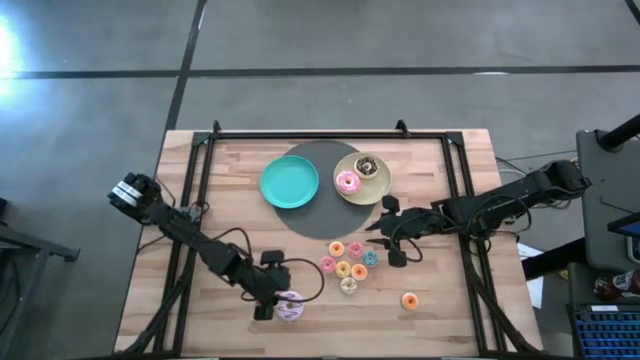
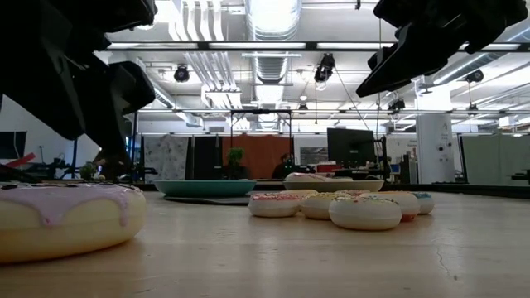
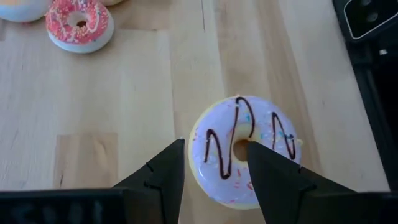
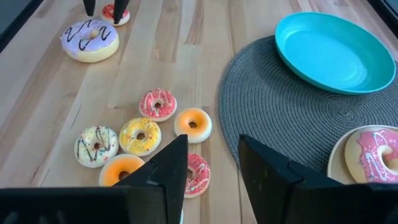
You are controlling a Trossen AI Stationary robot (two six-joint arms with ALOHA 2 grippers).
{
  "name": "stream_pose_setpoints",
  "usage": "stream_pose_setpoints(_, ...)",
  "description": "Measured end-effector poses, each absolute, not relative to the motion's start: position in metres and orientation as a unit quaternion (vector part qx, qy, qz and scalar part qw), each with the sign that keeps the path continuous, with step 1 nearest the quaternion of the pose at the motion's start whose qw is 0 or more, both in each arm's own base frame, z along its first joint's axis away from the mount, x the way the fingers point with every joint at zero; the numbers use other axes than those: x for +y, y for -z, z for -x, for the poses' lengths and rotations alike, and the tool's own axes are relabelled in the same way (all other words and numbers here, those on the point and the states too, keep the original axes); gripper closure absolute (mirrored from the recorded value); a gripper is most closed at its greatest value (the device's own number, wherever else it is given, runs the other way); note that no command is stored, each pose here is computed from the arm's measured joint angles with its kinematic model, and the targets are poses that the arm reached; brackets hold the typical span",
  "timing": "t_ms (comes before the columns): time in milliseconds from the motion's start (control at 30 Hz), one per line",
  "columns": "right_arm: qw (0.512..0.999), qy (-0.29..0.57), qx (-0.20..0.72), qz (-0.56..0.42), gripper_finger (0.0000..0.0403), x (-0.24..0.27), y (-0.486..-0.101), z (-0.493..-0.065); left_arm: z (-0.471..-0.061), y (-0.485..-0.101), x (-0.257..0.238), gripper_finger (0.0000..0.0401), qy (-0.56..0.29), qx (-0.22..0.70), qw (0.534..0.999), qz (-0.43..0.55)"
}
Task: Pick & Place donuts
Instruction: Put the large purple donut on the brown plate
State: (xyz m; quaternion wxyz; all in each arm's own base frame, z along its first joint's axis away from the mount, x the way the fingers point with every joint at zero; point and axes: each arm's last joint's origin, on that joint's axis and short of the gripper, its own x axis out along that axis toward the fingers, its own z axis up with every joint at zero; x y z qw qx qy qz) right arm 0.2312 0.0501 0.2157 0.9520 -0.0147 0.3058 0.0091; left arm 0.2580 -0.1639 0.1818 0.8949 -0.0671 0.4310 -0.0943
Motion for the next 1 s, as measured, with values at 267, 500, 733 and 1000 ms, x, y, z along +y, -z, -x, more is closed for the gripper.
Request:
stream_pose_setpoints(267, 0.951, -0.009, 0.307, 0.015, 0.0271, 0.05, -0.215, -0.231, -0.257, -0.18, -0.164, 0.0254, 0.108, 0.449, 0.883, 0.086)
stream_pose_setpoints(500, 0.951, -0.011, 0.309, 0.013, 0.0275, 0.051, -0.215, -0.231, -0.24, -0.173, -0.162, 0.0254, 0.087, 0.544, 0.824, 0.133)
stream_pose_setpoints(733, 0.951, -0.011, 0.308, 0.013, 0.0274, 0.051, -0.215, -0.231, -0.231, -0.17, -0.163, 0.0254, 0.07, 0.583, 0.796, 0.145)
stream_pose_setpoints(1000, 0.951, -0.011, 0.308, 0.013, 0.028, 0.051, -0.215, -0.231, -0.231, -0.168, -0.164, 0.0254, 0.071, 0.584, 0.796, 0.142)
